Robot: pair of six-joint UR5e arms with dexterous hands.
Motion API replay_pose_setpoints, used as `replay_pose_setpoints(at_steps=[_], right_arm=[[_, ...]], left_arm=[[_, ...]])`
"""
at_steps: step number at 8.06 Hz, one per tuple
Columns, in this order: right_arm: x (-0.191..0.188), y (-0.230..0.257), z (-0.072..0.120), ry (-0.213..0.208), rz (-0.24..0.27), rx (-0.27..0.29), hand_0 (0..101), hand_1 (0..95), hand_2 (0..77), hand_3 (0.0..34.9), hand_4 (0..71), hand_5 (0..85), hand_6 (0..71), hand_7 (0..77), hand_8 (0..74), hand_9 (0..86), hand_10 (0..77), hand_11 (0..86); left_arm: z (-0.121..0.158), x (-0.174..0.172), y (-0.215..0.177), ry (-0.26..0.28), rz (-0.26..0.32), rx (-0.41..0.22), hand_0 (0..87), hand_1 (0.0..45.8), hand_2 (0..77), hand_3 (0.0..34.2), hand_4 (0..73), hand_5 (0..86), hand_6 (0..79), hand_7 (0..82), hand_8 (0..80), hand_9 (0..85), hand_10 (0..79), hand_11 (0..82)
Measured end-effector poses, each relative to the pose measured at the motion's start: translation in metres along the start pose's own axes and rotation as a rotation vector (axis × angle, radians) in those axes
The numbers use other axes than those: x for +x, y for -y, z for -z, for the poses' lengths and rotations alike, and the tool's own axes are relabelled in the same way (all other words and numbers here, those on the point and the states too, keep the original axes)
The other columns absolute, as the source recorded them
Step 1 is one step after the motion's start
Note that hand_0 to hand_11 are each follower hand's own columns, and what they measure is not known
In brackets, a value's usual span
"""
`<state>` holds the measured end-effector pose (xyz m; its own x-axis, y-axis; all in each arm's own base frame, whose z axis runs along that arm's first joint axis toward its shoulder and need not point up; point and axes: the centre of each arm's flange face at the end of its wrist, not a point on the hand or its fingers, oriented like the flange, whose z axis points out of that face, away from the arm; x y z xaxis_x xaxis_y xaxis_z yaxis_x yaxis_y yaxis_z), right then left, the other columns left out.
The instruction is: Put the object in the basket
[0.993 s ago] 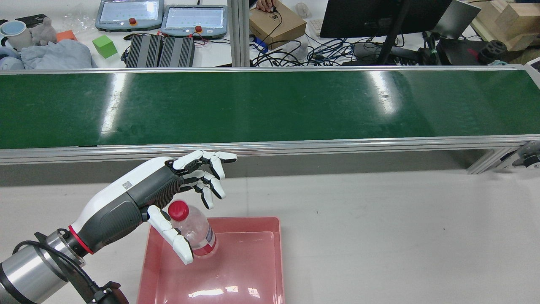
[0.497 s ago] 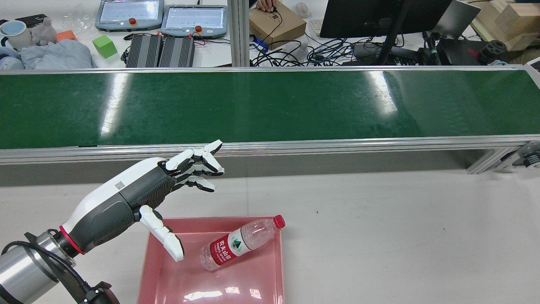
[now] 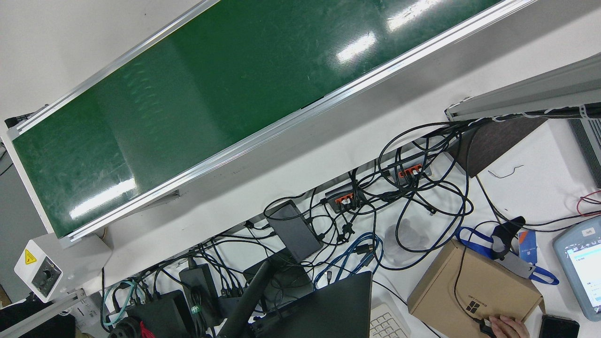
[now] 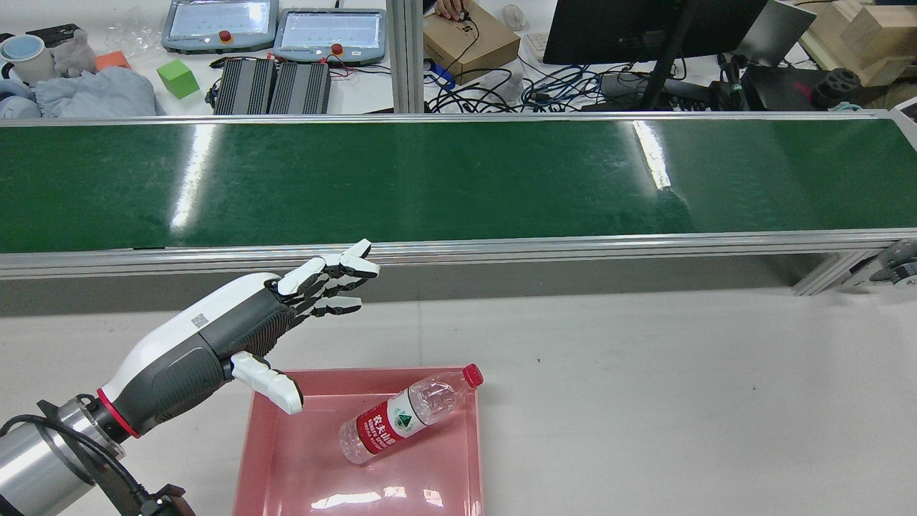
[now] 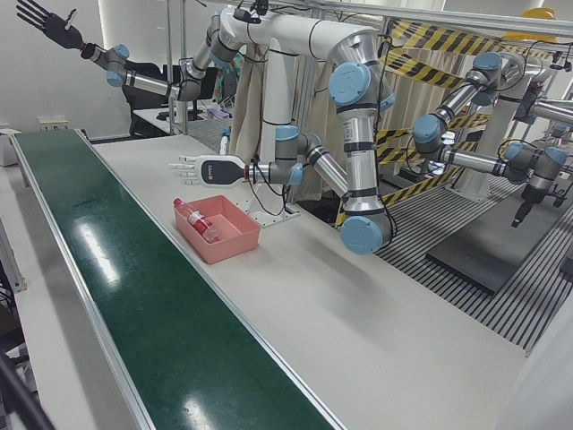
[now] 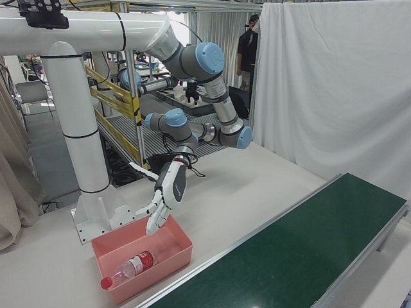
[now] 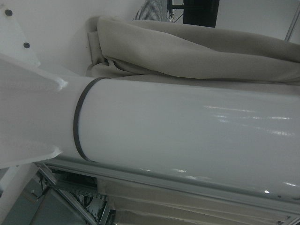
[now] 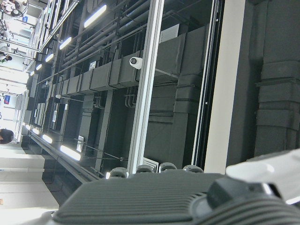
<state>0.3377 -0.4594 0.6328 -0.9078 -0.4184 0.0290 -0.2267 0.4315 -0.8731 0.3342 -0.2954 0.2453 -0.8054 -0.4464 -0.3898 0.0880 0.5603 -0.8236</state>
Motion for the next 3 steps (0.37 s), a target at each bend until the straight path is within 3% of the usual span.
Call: replay_pose_setpoints(at_steps=[1,2,3], right_arm=[[-0.0002,0.0,0.0,0.0,0.0,0.0,0,0.0,0.5,0.1,0.5,0.0,0.0,0.5,0.0,0.0,0.0,0.0],[-0.0002,0.0,0.0,0.0,0.0,0.0,0,0.0,1.1,0.2,0.5,0.0,0.0,0.5,0.0,0.0,0.0,0.0],[-0.0002,0.0,0.0,0.0,0.0,0.0,0,0.0,1.1,0.2,0.5,0.0,0.0,0.5,0.0,0.0,0.0,0.0]], left_arm=[[0.0016,-0.0043,0.0039,-0.003,0.008,-0.008,28.5,1.1,0.5,4.8,2.2,31.1,5.5,2.2,10.9,9.8,13.1,17.5],[0.0059,-0.0094,0.0103,-0.007,0.021,-0.02,43.1,1.1,0.5,8.2,3.3,26.2,6.0,4.4,12.5,9.3,13.6,20.2],[0.009,-0.0117,0.0137,-0.009,0.03,-0.027,43.1,1.1,0.5,9.4,3.3,26.2,6.0,4.4,12.5,9.3,12.0,18.0]])
